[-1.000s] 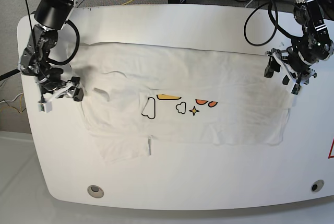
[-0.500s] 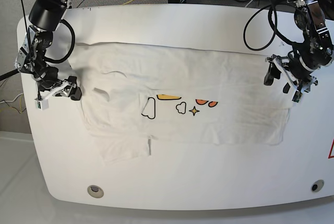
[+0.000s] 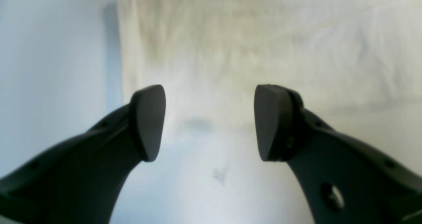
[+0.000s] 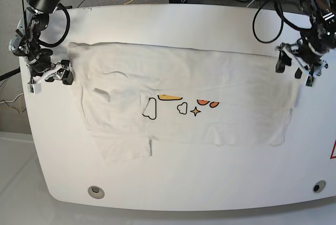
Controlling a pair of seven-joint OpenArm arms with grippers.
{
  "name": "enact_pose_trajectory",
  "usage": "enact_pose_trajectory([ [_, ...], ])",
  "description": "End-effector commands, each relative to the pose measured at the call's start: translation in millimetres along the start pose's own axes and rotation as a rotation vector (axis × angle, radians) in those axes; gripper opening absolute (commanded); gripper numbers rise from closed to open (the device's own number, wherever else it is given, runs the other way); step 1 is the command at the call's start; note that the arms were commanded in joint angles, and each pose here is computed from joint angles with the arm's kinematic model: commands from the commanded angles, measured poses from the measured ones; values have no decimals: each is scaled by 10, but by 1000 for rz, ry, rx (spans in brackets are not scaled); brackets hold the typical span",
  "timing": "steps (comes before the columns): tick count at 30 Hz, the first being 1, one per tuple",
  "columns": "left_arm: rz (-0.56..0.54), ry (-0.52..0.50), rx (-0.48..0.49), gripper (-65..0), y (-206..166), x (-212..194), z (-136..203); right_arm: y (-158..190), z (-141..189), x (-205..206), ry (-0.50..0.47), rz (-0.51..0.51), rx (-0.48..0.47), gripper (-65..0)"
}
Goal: Fold the T-shirt properly
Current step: 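Adjust both grippers along the collar edge to grasp positions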
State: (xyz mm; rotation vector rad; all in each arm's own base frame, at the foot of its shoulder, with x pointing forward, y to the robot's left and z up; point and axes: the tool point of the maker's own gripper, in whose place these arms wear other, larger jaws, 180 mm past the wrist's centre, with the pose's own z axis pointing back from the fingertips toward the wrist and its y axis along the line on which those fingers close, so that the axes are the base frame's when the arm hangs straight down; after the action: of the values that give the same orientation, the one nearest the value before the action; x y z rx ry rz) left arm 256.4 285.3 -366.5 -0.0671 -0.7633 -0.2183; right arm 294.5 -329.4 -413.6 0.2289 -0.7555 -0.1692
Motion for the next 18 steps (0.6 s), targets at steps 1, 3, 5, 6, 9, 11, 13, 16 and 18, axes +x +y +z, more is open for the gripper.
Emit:
enact_pose_trajectory([
  [1,-16,-14,36,-260,105,43,91,-79,97,129,-31,27,-23,-164],
  [3,-11,-11,43,-258,123,17,111,-85,102,104,-25,29,-26,-163],
  [5,-7,-8,46,-257,136,6,117,-85,95,83,-18,29,-26,-162],
  [6,-6,-8,47,-256,141,8,116,-84,87,72,-15,29,-26,-162],
  [9,0,-24,45,-251,155,69,82,-104,17,-8,11,11,-34,-163],
  [11,3,-27,47,-250,165,92,75,-82,-7,-22,17,12,-28,-163],
  [13,4,-29,47,-249,171,111,65,-56,-31,-36,22,11,-20,-163],
  [16,7,-28,46,-249,178,132,46,-9,-66,-65,31,9,-5,-163],
  [18,1,-30,44,-246,200,214,-28,145,-161,-84,45,14,40,-165],
])
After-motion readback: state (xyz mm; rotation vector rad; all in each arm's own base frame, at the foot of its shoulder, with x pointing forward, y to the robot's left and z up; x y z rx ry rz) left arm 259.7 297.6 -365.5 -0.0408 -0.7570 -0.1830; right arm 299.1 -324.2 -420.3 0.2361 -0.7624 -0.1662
